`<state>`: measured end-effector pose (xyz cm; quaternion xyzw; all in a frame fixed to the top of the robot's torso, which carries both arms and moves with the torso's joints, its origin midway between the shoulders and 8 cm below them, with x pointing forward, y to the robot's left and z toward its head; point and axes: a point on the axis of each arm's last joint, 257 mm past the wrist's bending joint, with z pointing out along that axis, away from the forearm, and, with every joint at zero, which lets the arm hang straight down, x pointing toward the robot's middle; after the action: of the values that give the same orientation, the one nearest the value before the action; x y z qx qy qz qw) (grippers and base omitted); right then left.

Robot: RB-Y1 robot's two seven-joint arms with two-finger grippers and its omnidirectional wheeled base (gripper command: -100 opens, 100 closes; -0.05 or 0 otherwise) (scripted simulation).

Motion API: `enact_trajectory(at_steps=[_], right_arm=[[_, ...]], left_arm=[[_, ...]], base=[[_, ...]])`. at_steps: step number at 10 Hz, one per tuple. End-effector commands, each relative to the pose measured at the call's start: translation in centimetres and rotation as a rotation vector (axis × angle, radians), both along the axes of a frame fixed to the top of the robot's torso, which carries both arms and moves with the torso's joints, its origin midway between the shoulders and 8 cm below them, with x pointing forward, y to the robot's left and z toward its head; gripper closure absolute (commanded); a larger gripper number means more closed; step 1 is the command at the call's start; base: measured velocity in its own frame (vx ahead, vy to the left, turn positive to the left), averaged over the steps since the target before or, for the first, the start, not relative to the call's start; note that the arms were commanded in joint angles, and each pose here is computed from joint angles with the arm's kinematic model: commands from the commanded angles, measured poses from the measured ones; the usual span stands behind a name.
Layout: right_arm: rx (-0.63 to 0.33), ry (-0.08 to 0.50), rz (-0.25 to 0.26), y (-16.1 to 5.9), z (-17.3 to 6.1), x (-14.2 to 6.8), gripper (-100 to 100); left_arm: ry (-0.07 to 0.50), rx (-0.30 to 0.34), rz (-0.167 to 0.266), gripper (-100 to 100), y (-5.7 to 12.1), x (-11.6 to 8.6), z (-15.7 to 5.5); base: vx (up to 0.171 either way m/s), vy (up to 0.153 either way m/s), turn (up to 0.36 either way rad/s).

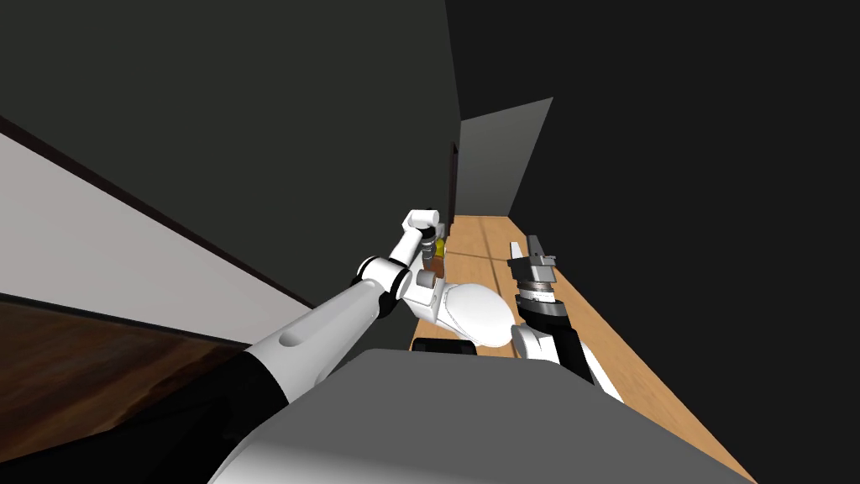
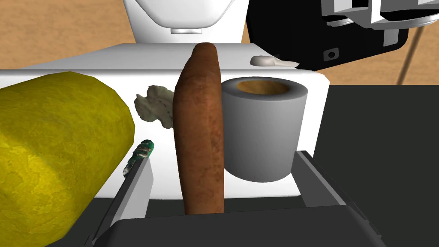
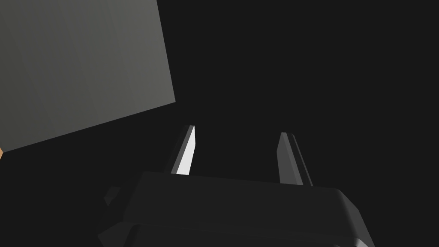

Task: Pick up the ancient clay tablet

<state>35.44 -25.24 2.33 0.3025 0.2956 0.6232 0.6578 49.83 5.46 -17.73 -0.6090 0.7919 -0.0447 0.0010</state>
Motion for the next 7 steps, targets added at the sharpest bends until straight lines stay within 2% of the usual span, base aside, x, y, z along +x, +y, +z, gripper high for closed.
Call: enact_trajectory(at_steps=[1,3,4,5,7], right_arm=[[0.0,0.0,0.0,0.0,0.0,0.0,0],[0.0,0.0,0.0,0.0,0.0,0.0,0],[0.0,0.0,0.0,0.0,0.0,0.0,0],[0.0,0.0,0.0,0.0,0.0,0.0,0],[0.0,0.0,0.0,0.0,0.0,0.0,0]], left_arm=[[-0.001,0.0,0.002,-100,0.17,0.31,-0.93],[-0.001,0.0,0.004,-100,0.27,0.41,-1.92],[0.001,0.001,0.004,-100,0.28,0.36,-1.56],[-0.001,0.0,0.004,100,0.28,0.41,-1.64],[-0.005,-0.001,0.003,100,0.25,0.5,-1.5]], base=[[-0.003,-0.004,-0.019],[-0.001,-0.002,-0.008],[0.0,0.0,0.0],[0.0,0.0,0.0],[0.004,0.0,-0.004]])
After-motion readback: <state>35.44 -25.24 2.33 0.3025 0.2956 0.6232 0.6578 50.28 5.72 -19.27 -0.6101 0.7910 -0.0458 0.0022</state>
